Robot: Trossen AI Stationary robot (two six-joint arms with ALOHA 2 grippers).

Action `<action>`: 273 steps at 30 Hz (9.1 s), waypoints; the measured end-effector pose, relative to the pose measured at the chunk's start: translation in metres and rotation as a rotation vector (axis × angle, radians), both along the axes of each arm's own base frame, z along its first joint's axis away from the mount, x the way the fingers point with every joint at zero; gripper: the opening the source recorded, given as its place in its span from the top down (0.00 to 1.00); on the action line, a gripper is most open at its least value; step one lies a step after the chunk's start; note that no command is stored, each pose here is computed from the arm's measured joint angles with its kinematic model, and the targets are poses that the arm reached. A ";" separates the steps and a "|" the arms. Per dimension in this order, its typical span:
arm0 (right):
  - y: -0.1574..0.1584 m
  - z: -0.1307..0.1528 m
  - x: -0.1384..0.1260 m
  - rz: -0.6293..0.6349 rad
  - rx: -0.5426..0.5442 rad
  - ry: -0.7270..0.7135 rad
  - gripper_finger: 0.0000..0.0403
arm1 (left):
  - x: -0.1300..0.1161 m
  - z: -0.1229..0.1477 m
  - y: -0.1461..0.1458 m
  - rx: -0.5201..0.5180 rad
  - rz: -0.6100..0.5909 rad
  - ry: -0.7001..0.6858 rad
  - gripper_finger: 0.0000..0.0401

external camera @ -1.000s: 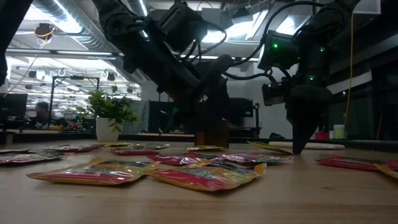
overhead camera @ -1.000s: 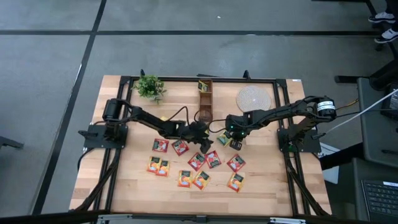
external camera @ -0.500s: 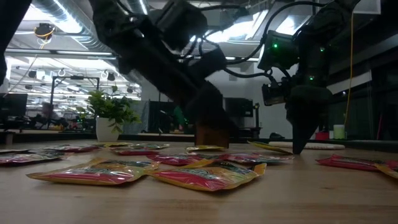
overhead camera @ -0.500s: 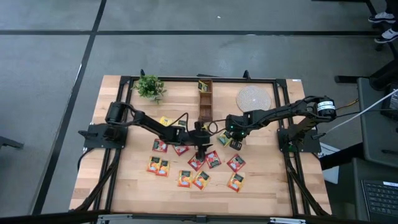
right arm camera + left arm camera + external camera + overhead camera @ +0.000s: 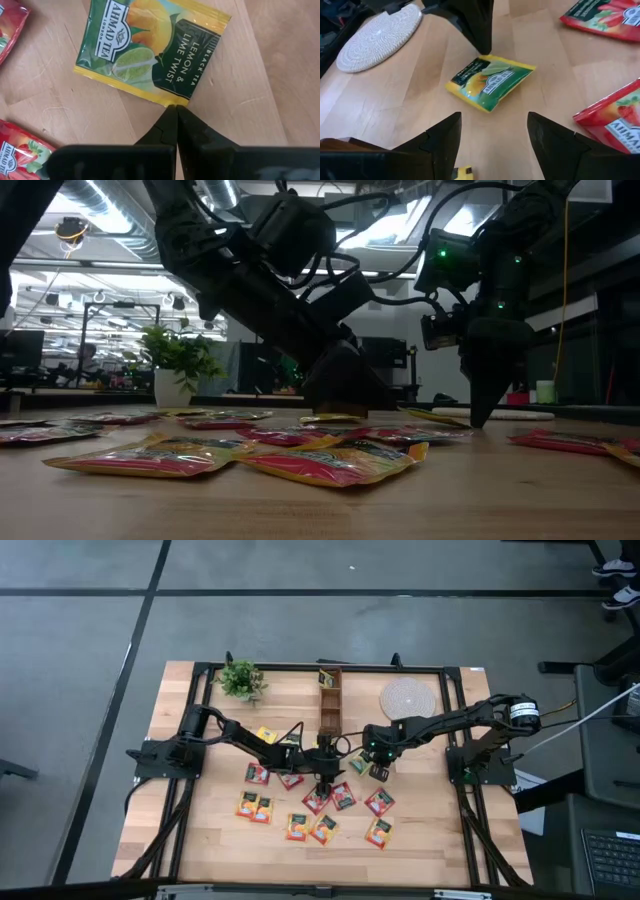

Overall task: Pick & Place Tea
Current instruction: Put the yellow tea bag into the left section of the wooden organizer

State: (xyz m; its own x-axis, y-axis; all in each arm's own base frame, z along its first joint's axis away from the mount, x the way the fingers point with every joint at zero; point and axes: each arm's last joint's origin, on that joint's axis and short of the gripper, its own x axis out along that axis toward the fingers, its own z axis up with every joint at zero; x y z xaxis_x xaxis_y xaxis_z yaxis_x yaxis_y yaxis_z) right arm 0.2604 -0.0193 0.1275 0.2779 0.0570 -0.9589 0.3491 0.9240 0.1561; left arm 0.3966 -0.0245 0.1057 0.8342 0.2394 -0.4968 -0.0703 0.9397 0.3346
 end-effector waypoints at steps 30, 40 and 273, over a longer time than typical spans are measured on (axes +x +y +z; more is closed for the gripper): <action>0.000 0.000 0.001 0.002 -0.002 -0.013 0.99 | 0.027 -0.010 0.004 0.201 -0.122 0.044 0.57; 0.000 0.001 0.004 0.001 -0.007 -0.037 0.99 | 0.027 -0.011 0.006 0.244 -0.162 0.068 0.85; -0.007 0.171 -0.005 -0.024 0.227 -1.219 0.99 | -0.078 0.259 0.089 -0.858 -0.052 -0.237 0.64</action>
